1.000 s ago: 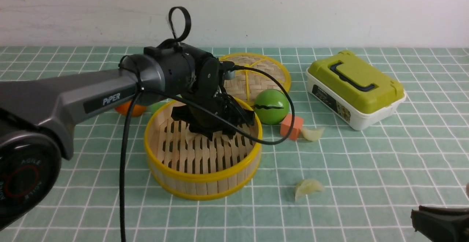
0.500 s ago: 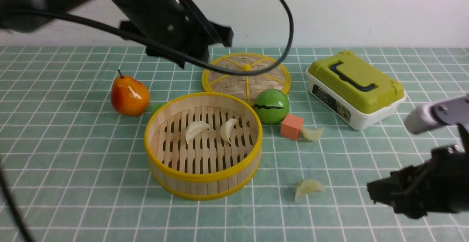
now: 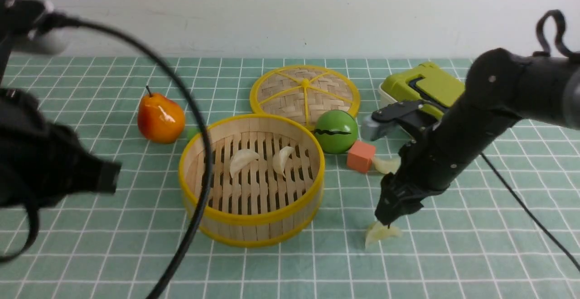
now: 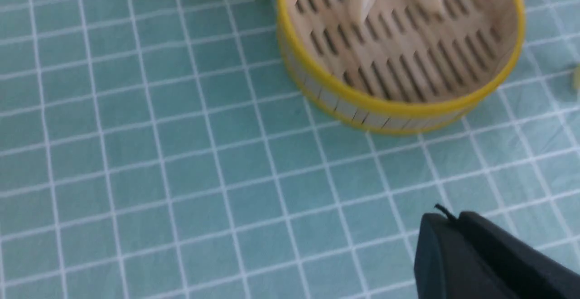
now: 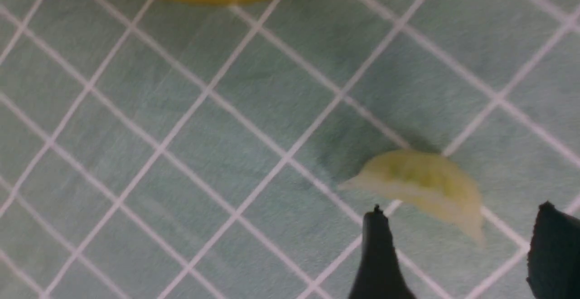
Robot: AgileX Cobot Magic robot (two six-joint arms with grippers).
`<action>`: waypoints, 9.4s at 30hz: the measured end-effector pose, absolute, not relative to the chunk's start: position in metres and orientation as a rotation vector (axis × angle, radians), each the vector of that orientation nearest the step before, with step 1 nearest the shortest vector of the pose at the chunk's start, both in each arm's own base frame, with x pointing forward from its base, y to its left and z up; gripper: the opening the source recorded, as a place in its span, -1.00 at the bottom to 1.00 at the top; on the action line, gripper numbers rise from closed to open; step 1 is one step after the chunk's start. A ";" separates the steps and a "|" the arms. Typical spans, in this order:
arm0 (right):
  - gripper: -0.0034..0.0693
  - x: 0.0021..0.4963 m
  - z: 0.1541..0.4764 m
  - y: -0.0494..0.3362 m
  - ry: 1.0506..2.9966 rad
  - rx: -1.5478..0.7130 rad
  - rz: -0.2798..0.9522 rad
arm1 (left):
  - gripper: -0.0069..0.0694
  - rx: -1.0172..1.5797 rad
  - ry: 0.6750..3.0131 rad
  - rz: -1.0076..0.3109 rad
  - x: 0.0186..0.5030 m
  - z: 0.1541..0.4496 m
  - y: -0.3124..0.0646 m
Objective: Put the dumplings into the steamer on the table with the blue tablecloth.
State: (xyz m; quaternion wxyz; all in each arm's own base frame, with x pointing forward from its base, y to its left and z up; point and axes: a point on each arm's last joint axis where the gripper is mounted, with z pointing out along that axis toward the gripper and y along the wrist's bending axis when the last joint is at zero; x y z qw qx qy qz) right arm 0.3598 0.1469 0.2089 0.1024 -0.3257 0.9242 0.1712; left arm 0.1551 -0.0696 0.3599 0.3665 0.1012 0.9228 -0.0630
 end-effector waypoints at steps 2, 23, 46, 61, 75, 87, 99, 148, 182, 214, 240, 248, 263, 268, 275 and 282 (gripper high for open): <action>0.28 0.359 0.208 0.154 2.738 -1.055 0.508 | -0.77 0.266 2.398 -0.131 0.143 0.344 -0.062; -0.34 0.369 0.165 0.178 2.340 -1.824 0.255 | -0.76 0.322 2.373 -0.074 0.110 0.282 -0.041; -0.34 0.390 0.210 0.300 2.553 -0.666 0.770 | -0.69 0.202 2.318 -0.189 0.114 0.286 -0.046; 0.18 0.380 0.201 0.329 2.578 -0.440 0.649 | -0.67 0.202 2.348 -0.182 0.113 0.276 -0.045; 0.46 0.392 0.307 0.234 2.453 -0.727 0.472 | -0.66 0.197 2.318 -0.205 0.114 0.278 -0.047; 0.30 0.452 0.190 0.136 2.638 -1.135 0.266 | -0.64 0.201 2.286 -0.223 0.116 0.280 -0.048; -0.13 0.467 0.175 0.132 2.559 -1.177 0.149 | -0.64 0.212 2.274 -0.205 0.117 0.281 -0.048; -0.31 0.436 0.285 0.205 2.683 -0.599 0.590 | -0.53 0.224 2.264 -0.186 0.118 0.281 -0.047; -0.58 0.332 0.453 0.208 2.238 -0.663 0.173 | -0.45 0.200 2.280 -0.229 0.116 0.280 -0.049; -0.92 0.069 0.211 0.048 1.598 -0.535 0.432 | -0.38 0.199 2.280 -0.230 0.116 0.280 -0.049; -0.91 0.053 0.174 0.000 1.834 0.197 0.151 | -0.31 0.200 2.282 -0.227 0.116 0.280 -0.049; -0.91 0.052 0.173 0.001 1.867 0.185 0.156 | -0.29 0.200 2.282 -0.227 0.116 0.280 -0.049; -0.88 0.052 0.173 0.001 1.867 0.185 0.156 | -0.25 0.200 2.282 -0.227 0.116 0.280 -0.049; -0.88 0.052 0.173 0.001 1.867 0.185 0.156 | -0.24 0.200 2.282 -0.227 0.116 0.280 -0.049; -0.84 0.052 0.173 0.001 1.866 0.185 0.156 | -0.22 0.201 2.282 -0.225 0.116 0.280 -0.048; -0.83 0.052 0.173 0.001 1.867 0.185 0.156 | -0.20 0.201 2.282 -0.225 0.116 0.280 -0.048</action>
